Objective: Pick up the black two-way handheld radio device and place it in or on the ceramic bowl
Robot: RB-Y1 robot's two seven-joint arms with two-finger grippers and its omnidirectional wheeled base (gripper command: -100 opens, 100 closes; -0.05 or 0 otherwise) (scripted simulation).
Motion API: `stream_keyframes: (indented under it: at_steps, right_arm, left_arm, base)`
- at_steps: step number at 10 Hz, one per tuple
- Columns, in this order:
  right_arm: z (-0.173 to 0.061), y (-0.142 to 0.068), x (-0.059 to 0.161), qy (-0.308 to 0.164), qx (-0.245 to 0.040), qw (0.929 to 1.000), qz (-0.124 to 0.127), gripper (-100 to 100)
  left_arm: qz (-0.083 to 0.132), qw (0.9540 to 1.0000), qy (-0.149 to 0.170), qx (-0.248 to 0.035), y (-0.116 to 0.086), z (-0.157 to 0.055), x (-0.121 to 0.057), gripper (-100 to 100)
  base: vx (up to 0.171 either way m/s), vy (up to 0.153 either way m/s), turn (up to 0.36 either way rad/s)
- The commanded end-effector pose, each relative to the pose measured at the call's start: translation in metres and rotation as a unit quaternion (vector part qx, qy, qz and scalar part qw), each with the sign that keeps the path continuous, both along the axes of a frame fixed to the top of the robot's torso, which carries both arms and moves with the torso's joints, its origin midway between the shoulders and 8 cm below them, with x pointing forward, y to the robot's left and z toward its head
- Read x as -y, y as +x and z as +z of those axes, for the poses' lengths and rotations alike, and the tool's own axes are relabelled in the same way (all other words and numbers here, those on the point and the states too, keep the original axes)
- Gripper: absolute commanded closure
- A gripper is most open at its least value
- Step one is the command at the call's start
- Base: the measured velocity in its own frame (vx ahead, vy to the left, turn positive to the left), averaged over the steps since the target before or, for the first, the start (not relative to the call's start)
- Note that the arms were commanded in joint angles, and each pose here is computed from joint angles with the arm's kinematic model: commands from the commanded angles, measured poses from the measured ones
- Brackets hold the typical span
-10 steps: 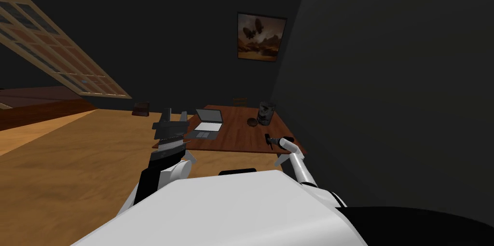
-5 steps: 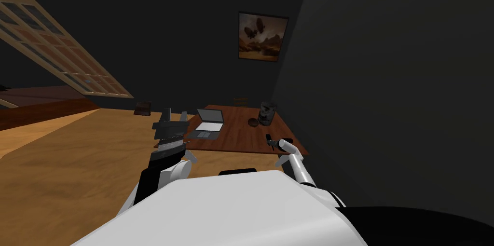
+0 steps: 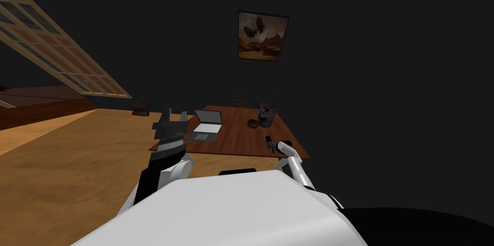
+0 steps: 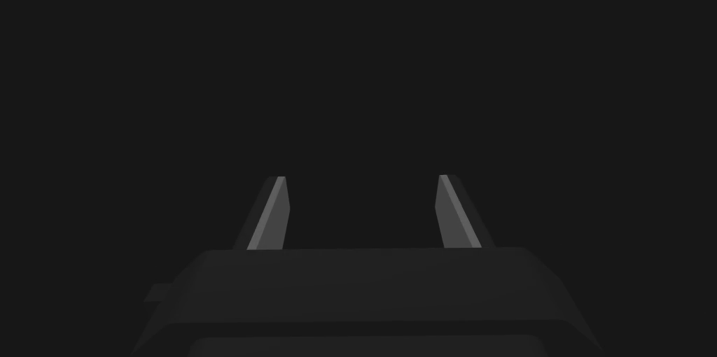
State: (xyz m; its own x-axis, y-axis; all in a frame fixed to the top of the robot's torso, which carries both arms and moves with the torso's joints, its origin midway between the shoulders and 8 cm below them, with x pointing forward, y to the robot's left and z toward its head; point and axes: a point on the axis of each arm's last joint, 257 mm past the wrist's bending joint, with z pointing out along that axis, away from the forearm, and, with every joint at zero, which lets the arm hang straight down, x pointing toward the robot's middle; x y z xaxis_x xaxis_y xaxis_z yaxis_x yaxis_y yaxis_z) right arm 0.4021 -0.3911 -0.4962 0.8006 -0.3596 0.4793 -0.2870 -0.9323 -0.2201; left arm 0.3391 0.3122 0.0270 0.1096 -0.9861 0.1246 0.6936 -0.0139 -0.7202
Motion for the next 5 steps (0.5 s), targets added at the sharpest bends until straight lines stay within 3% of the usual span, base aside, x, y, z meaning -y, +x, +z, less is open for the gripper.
stream_keyframes:
  at_steps: [1, 4, 5]
  right_arm:
    - [0.0000, 0.0000, 0.0000, 0.000, 0.000, 1.0000, 0.000, 100]
    - [-0.0001, 0.0000, -0.0005, 0.000, 0.000, 1.0000, 0.000, 100]
    - [-0.0001, 0.0000, -0.0005, 0.000, 0.000, 1.0000, 0.000, 0]
  left_arm:
    - [0.000, 1.0000, 0.000, 0.000, 0.0000, 0.0000, 0.0000, 0]
    - [0.000, 1.0000, 0.000, 0.000, 0.0000, 0.0000, 0.0000, 0]
    - [0.000, 1.0000, 0.000, 0.000, 0.0000, 0.0000, 0.0000, 0]
  base:
    - [0.000, 0.000, 0.000]
    - [0.000, 0.000, 0.000]
    - [0.000, 0.000, 0.000]
